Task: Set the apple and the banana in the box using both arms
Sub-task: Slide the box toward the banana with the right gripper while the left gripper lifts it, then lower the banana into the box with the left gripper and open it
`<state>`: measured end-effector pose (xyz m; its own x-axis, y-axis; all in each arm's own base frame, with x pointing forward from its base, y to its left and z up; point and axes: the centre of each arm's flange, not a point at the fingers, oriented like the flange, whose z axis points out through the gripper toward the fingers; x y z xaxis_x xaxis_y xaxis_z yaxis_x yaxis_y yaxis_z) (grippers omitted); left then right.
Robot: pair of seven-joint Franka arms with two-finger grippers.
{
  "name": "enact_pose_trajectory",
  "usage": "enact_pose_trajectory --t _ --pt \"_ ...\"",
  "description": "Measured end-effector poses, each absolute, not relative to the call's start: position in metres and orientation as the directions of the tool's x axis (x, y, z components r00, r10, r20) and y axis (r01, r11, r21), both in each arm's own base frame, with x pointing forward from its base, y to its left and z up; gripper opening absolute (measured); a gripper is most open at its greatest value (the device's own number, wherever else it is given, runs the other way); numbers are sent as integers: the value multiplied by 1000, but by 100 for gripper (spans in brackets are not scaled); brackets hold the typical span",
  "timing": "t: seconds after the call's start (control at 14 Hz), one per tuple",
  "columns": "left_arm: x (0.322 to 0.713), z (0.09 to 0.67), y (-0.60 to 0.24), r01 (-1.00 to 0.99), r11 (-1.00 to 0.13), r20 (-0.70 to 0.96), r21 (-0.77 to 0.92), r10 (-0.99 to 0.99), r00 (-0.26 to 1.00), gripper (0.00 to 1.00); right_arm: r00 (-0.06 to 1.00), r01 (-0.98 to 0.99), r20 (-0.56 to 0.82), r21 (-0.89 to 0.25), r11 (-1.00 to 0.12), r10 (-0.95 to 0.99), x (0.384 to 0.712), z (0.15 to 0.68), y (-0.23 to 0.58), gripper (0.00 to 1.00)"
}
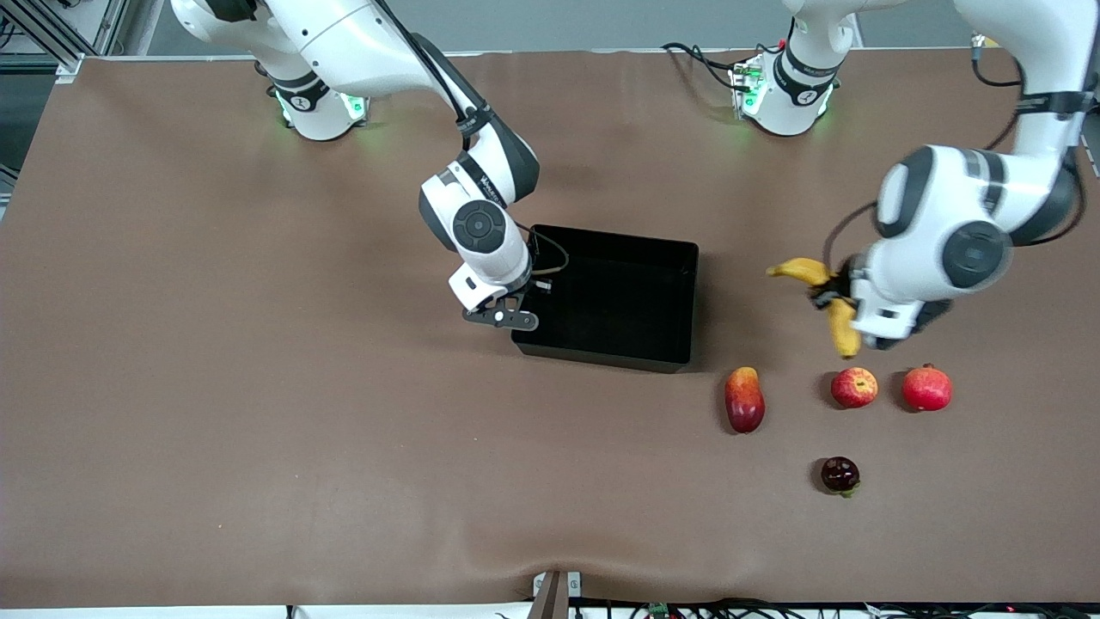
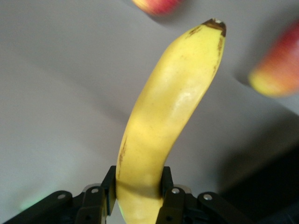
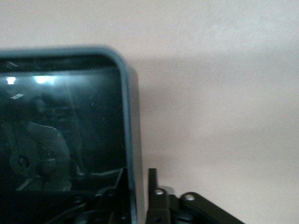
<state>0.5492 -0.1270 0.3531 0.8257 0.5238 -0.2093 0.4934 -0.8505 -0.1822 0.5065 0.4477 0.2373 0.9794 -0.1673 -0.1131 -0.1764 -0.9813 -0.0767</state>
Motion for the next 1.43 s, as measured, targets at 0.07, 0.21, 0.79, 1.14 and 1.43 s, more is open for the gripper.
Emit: enact_pose_trajectory --t 0.07,0.21,0.79,1.14,1.43 --pt "542 355 -161 486 -855 -207 -179 516 831 41 978 -186 -107 -79 -979 -177 512 242 443 40" --pt "527 354 -219 453 -875 -218 -171 482 849 41 974 -216 -86 -97 -972 -208 532 263 426 61" --pt "476 313 -413 396 -911 -234 -113 412 881 41 994 -101 -43 -139 -985 -96 634 359 216 100" --pt "463 256 -469 364 -928 -269 -85 373 888 41 995 -80 -68 -143 -986 -71 635 424 112 100" --pt "473 223 -466 376 -923 -276 -80 383 882 41 999 -39 -41 -151 -988 -33 619 484 35 100"
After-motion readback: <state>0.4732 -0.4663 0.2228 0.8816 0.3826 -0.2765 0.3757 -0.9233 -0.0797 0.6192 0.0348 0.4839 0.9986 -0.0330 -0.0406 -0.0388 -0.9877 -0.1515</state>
